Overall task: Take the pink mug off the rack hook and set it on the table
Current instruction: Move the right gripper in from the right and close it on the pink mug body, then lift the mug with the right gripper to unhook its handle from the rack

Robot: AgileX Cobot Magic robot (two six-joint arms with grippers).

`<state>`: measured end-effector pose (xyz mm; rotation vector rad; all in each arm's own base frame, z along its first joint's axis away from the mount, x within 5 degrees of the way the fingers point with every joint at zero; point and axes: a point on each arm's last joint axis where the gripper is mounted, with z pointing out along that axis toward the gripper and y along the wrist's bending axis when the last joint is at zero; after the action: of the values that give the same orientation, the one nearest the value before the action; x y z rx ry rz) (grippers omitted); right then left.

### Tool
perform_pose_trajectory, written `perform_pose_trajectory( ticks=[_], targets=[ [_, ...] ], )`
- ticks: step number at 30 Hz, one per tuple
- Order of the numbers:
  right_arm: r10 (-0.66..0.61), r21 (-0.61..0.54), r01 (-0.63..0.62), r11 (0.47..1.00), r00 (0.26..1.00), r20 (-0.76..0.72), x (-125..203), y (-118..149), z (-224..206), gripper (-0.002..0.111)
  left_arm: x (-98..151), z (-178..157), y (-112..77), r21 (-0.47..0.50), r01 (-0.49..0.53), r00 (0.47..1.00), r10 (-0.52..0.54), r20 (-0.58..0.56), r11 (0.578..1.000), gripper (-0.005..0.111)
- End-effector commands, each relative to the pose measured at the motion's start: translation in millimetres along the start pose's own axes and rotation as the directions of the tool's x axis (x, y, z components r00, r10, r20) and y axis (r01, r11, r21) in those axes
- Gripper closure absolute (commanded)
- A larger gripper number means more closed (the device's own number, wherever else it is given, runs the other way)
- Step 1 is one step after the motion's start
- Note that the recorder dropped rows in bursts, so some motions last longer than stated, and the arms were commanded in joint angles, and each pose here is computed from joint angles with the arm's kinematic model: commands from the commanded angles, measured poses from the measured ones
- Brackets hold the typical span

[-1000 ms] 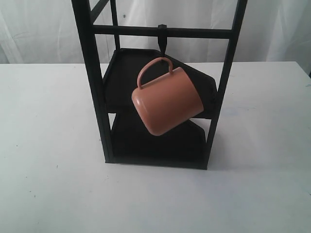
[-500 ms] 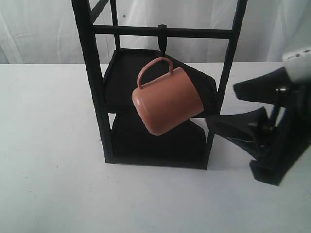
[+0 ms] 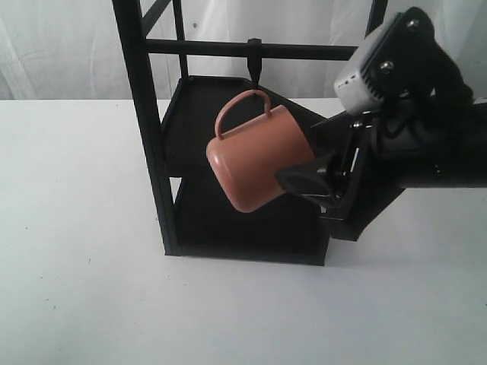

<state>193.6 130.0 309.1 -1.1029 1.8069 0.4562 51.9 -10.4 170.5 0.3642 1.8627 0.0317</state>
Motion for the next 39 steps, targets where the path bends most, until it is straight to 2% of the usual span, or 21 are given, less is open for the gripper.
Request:
perform_pose_trajectory(
  ticks=[1,11,23,26,27,29,35,39],
  targets=[
    [-0.01,-0.036,0.011,0.999,1.0,0.017,-3,-2,11,0.045,2,0,-0.3,-0.001,0.005,1.0,-0.005,-0.005,1.0,0.107],
    [0.014,-0.185,-0.011,0.983,1.0,0.013,-10,-4,34,0.045,2,0,-0.4,0.0,0.005,1.0,-0.005,-0.007,1.0,0.107],
    [0.073,-0.245,-0.065,0.967,0.997,0.022,-7,-5,49,0.045,2,0,-0.5,0.001,0.005,1.0,-0.005,-0.011,1.0,0.107],
    [0.088,-0.243,-0.079,0.967,0.996,0.028,-8,-6,50,0.056,2,0,-0.5,0.001,0.005,1.0,-0.005,-0.011,1.0,0.107],
    [0.09,-0.239,-0.08,0.968,0.995,0.032,-8,-6,50,0.067,2,0,-0.5,0.001,0.005,1.0,-0.005,-0.011,1.0,0.107],
    [0.086,-0.237,-0.075,0.969,0.996,0.033,-8,-6,50,0.08,2,0,-0.5,0.001,0.005,1.0,-0.005,-0.011,1.0,0.107],
    [0.104,-0.201,-0.094,0.975,0.994,0.043,-9,-10,51,0.106,2,0,-0.5,0.001,0.005,1.0,-0.005,-0.011,1.0,0.107],
    [0.11,-0.201,-0.098,0.975,0.993,0.045,-10,-10,51,0.108,2,0,-0.5,0.001,0.005,1.0,-0.005,-0.011,1.0,0.107]
  ],
)
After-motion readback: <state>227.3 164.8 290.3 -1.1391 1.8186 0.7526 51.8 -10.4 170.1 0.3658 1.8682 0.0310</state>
